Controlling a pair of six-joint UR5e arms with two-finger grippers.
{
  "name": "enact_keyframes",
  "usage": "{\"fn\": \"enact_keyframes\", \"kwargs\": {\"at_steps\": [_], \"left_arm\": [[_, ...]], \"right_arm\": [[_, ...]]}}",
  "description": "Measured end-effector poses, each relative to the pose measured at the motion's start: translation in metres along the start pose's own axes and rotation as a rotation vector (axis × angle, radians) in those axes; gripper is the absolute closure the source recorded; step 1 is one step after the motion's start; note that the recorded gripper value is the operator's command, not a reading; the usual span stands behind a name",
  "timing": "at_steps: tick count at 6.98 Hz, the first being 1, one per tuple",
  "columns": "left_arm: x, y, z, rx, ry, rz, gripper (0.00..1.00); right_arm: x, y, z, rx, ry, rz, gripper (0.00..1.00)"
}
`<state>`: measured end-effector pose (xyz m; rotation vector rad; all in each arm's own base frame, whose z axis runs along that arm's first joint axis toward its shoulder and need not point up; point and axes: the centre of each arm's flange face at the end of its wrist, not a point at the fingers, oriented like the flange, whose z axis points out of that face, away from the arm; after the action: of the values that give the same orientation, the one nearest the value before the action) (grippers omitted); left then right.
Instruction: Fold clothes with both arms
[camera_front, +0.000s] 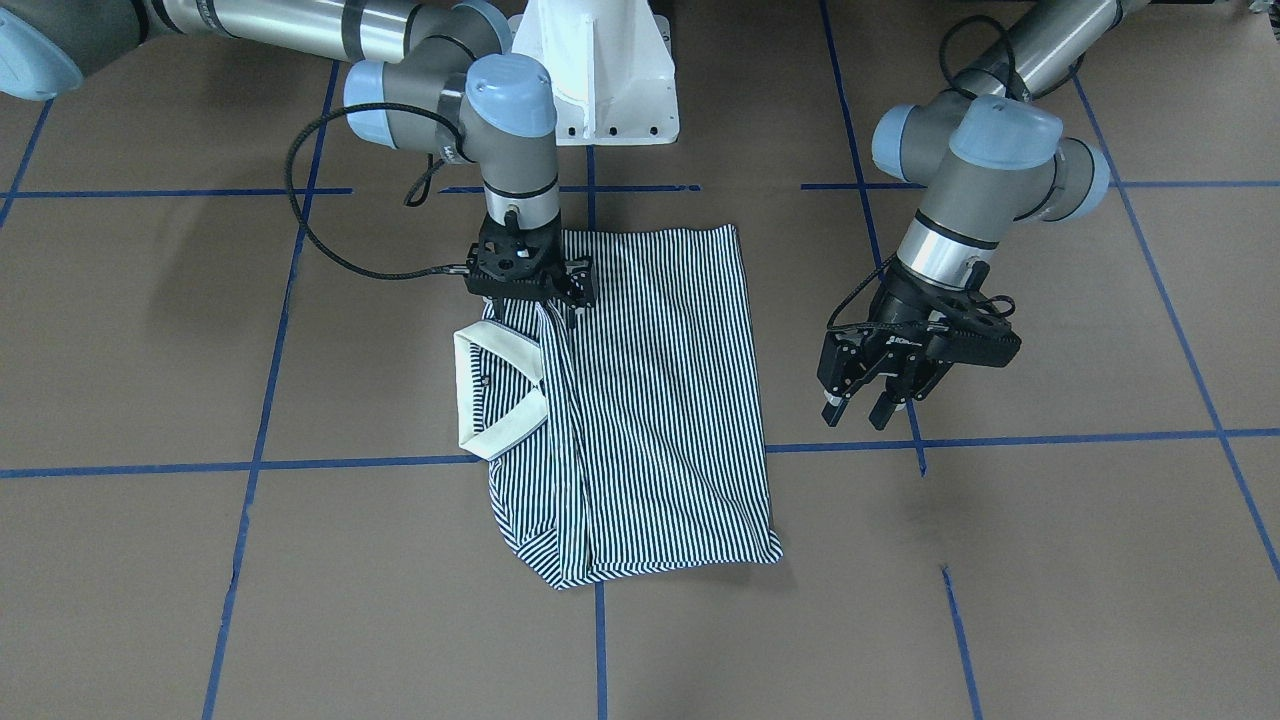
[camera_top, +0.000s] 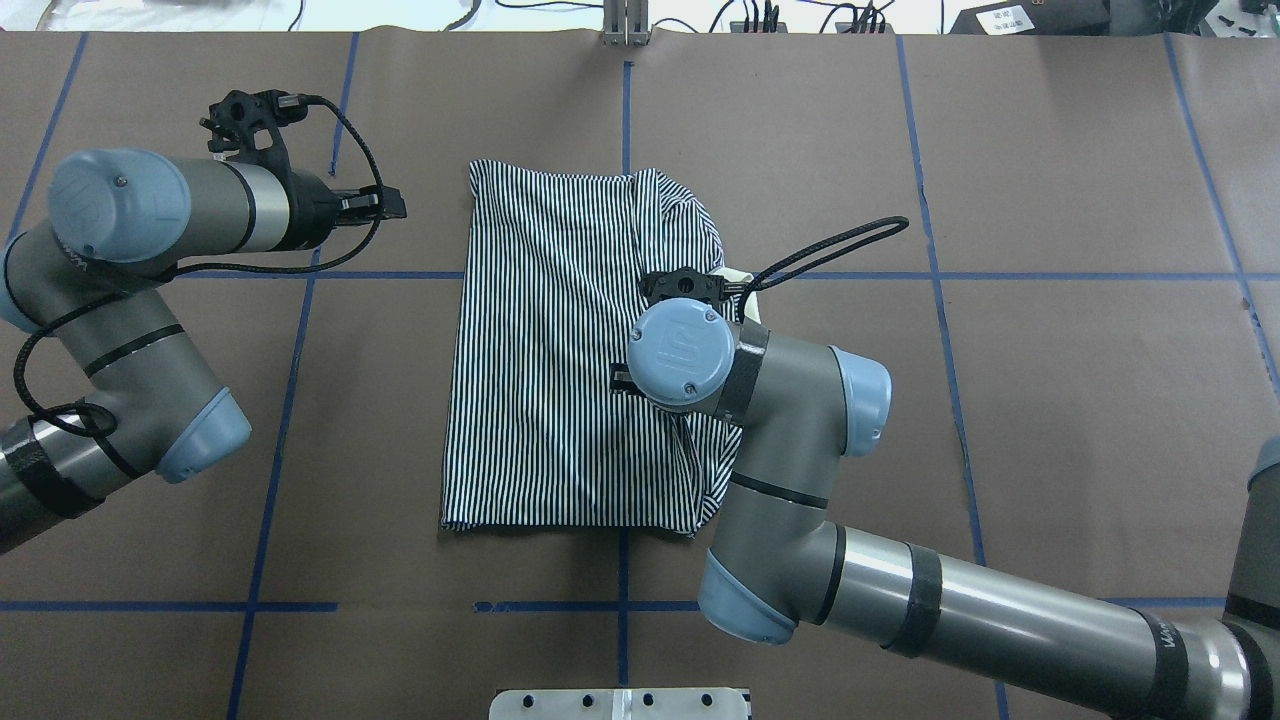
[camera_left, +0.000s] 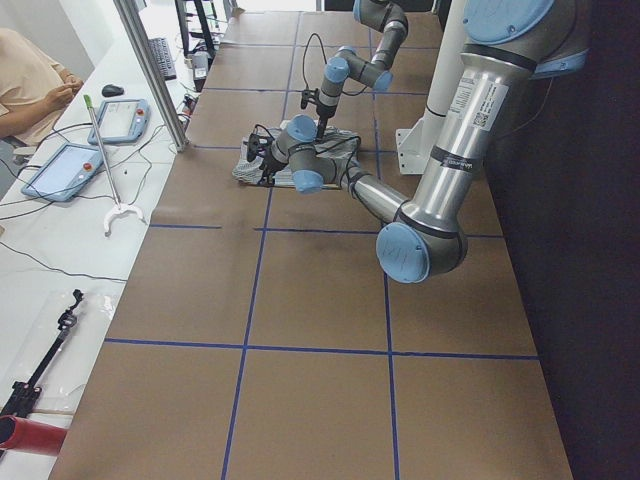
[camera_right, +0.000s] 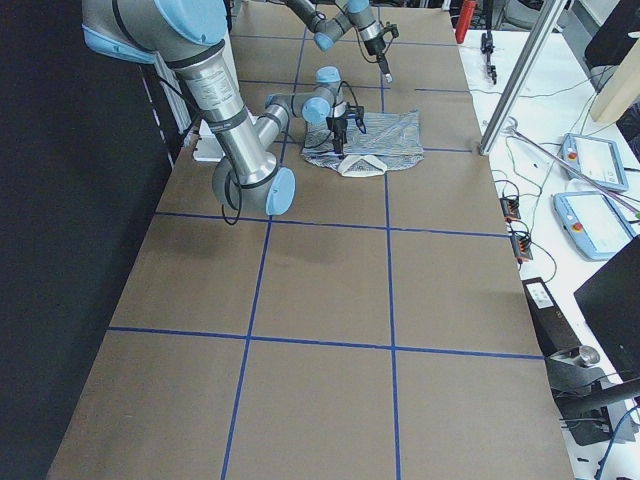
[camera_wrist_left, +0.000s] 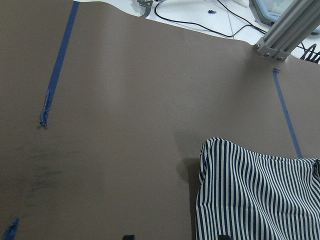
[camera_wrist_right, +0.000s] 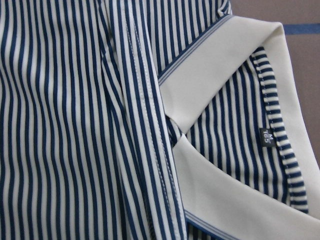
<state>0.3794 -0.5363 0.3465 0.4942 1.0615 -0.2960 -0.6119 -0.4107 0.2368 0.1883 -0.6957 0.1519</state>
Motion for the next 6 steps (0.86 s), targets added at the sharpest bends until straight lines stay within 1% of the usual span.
{"fn": "enact_keyframes", "kwargs": {"at_steps": [2,4,6], "left_arm": [[0.000,0.000,0.000,-0.001,-0.001,0.000,0.36],[0.000,0.000,0.000,0.000,0.001,0.000,0.36],[0.001,0.000,-0.001,0.000,0.002,0.000,0.35]], "right_arm": [[0.000,0.000,0.005,-0.009,0.035,-0.062,0.00],[0.017,-0.003,0.013,-0.018,0.080,-0.119,0.00],[0.067,-0.019,0.009,-0.018,0.127,-0.186,0.00]]}}
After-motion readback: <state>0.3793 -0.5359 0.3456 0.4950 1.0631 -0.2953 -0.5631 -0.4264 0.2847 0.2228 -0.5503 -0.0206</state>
